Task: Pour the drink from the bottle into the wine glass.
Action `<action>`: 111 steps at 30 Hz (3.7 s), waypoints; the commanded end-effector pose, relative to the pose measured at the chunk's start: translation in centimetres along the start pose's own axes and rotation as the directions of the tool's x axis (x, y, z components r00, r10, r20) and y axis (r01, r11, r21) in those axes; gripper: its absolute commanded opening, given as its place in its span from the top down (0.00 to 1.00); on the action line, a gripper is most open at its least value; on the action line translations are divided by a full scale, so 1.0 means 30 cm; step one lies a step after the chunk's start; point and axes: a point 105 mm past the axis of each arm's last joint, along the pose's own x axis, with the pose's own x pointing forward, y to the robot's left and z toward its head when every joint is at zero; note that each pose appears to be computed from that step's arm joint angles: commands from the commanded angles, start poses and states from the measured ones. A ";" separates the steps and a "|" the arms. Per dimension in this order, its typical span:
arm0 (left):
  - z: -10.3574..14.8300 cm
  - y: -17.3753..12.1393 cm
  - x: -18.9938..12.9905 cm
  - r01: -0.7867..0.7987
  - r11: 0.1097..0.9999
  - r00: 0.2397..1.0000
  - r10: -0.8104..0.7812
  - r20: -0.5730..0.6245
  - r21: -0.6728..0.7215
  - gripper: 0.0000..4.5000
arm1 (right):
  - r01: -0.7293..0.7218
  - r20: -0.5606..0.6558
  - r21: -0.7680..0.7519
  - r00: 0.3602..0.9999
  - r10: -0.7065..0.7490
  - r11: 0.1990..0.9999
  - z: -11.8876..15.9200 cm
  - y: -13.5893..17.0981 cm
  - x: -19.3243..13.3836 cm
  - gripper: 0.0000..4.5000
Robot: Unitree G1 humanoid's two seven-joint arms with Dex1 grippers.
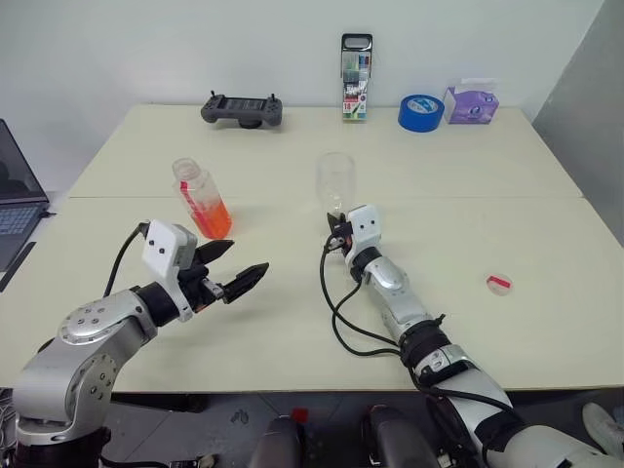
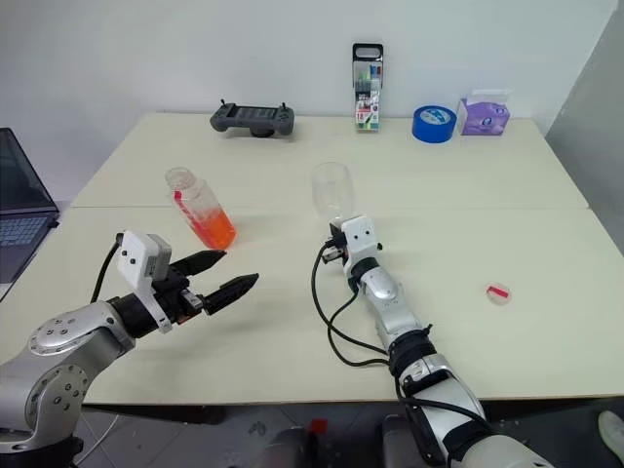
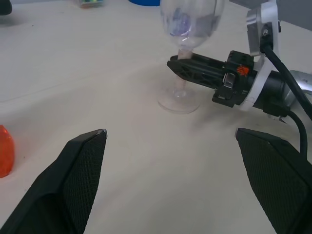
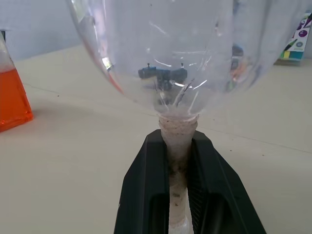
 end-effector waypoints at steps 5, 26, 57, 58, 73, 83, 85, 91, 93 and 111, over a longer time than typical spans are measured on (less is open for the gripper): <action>0.038 0.007 0.030 0.004 0.999 0.999 -0.006 0.036 0.040 0.00 | -0.005 -0.061 -0.027 0.998 0.003 1.000 -0.063 -0.016 -0.037 0.96; -0.060 0.220 -0.024 -0.319 0.948 0.943 0.319 0.092 -0.013 0.00 | -0.091 -0.078 -0.083 0.993 0.085 0.992 0.033 -0.066 -0.153 0.01; 0.083 0.373 0.056 -0.452 0.882 0.878 0.414 0.238 0.133 0.00 | -0.558 -0.238 0.011 0.804 0.544 0.830 0.795 -0.007 -0.299 0.01; 0.081 0.376 0.065 -0.445 0.886 0.882 0.408 0.236 0.130 0.00 | -0.557 -0.237 0.012 0.805 0.543 0.830 0.794 -0.006 -0.298 0.01; 0.104 0.390 0.052 -0.447 0.894 0.851 0.410 0.329 0.042 0.00 | -0.533 -0.254 0.001 0.818 0.515 0.846 0.775 -0.016 -0.303 0.01; 0.077 0.412 0.026 -0.489 0.872 0.827 0.462 0.322 0.002 0.00 | -0.528 -0.255 -0.008 0.822 0.508 0.849 0.778 -0.018 -0.300 0.01; 0.073 0.414 0.037 -0.480 0.877 0.834 0.451 0.317 0.013 0.00 | -0.528 -0.252 -0.007 0.823 0.509 0.849 0.780 -0.017 -0.298 0.01; 0.096 0.446 0.115 -0.435 0.900 0.856 0.403 0.323 0.031 0.00 | -0.526 -0.246 -0.001 0.825 0.509 0.851 0.781 -0.015 -0.287 0.01; 0.104 0.461 0.140 -0.426 0.904 0.861 0.392 0.323 0.039 0.00 | -0.528 -0.248 0.002 0.823 0.511 0.849 0.780 -0.014 -0.285 0.01; 0.136 0.487 0.195 -0.398 0.915 0.864 0.351 0.360 0.062 0.35 | -0.502 -0.253 -0.003 0.837 0.485 0.865 0.785 -0.032 -0.293 0.00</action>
